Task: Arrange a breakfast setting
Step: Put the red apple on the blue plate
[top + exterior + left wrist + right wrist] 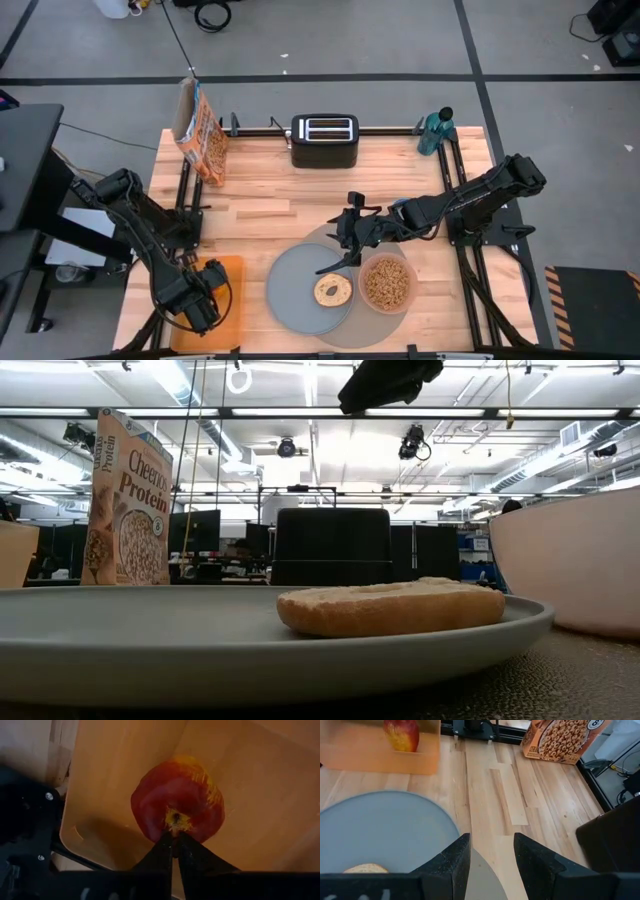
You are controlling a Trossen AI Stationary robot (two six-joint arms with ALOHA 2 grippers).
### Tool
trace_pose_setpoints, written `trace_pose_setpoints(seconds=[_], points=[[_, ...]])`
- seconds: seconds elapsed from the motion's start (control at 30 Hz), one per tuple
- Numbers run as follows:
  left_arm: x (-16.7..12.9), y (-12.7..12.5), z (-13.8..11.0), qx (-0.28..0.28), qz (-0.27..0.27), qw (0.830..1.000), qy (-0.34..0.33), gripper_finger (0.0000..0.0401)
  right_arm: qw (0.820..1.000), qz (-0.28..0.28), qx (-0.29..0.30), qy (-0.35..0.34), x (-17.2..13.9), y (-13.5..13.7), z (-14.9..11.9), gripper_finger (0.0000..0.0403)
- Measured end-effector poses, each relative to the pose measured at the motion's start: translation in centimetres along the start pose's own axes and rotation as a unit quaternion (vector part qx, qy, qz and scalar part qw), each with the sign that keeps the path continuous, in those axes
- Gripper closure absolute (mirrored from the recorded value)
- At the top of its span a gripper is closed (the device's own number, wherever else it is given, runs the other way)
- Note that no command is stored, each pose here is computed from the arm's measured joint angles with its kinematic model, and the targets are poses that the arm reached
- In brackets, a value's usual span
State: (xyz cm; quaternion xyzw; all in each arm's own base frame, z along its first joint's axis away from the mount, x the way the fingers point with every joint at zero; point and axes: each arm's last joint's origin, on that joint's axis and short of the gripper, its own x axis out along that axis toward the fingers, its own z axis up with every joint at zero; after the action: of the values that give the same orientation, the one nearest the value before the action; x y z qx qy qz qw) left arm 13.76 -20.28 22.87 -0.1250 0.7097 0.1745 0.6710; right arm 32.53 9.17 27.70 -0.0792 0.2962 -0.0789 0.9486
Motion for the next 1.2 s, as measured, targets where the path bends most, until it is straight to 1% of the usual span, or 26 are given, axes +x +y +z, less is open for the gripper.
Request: trace_pose_setpoints(seconds=[0.17, 0.27, 0.33, 0.5, 0.6, 0.7, 0.83, 0.97, 1.03, 1.07, 1.2], points=[[-0.7, 0.3, -0.1, 0.006, 0.013, 1.0, 0.011, 0.0383, 1.0, 0.0, 0.001, -0.002, 0.0, 0.0, 0.0, 0.0245], [-2.2, 0.3, -0.1, 0.015, 0.018, 1.0, 0.005, 0.0383, 1.0, 0.0, 0.001, -0.002, 0.0, 0.0, 0.0, 0.0245], [-3.5, 0.2, 0.2, 0.024, 0.008, 1.0, -0.01, 0.0383, 1.0, 0.0, 0.002, -0.003, 0.0, 0.0, 0.1, 0.0245], [-7.6, -0.2, 1.8, 0.069, -0.039, 0.993, -0.083, 0.0382, 1.0, 0.0, 0.001, -0.003, 0.0, 0.0, 0.1, 0.0245], [-9.9, -0.1, 3.2, 0.106, -0.058, 0.983, -0.139, 0.0382, 1.0, 0.0, 0.001, -0.003, 0.0, 0.0, 0.1, 0.0245], [-11.1, 0.0, 5.0, 0.134, -0.068, 0.97, -0.192, 0.0382, 1.0, 0.0, 0.0, 0.003, 0.0, 0.0, -0.1, 0.0245], [-10.6, -0.3, 7.6, 0.163, -0.088, 0.956, -0.226, 0.0381, 1.0, 0.001, 0.005, 0.029, -0.3, 0.4, -0.7, 0.0245], [-8.9, -1.3, 10.4, 0.225, -0.13, 0.942, -0.214, 0.0381, 0.999, -0.02, 0.005, 0.046, -1.3, 1.3, -1.3, 0.0245], [-8.3, -1.6, 11.6, 0.245, -0.146, 0.935, -0.21, 0.0381, 0.999, -0.029, 0.008, 0.044, -1.8, 1.8, -1.4, 0.0245], [-8.1, -1.7, 12.2, 0.254, -0.15, 0.932, -0.209, 0.0381, 0.998, -0.032, 0.009, 0.044, -2.1, 2.1, -1.5, 0.0245], [-6.4, -2.1, 14.4, 0.285, -0.133, 0.929, -0.198, 0.0381, 0.998, -0.043, 0.018, 0.045, -3.3, 2.9, -1.8, 0.0245]])
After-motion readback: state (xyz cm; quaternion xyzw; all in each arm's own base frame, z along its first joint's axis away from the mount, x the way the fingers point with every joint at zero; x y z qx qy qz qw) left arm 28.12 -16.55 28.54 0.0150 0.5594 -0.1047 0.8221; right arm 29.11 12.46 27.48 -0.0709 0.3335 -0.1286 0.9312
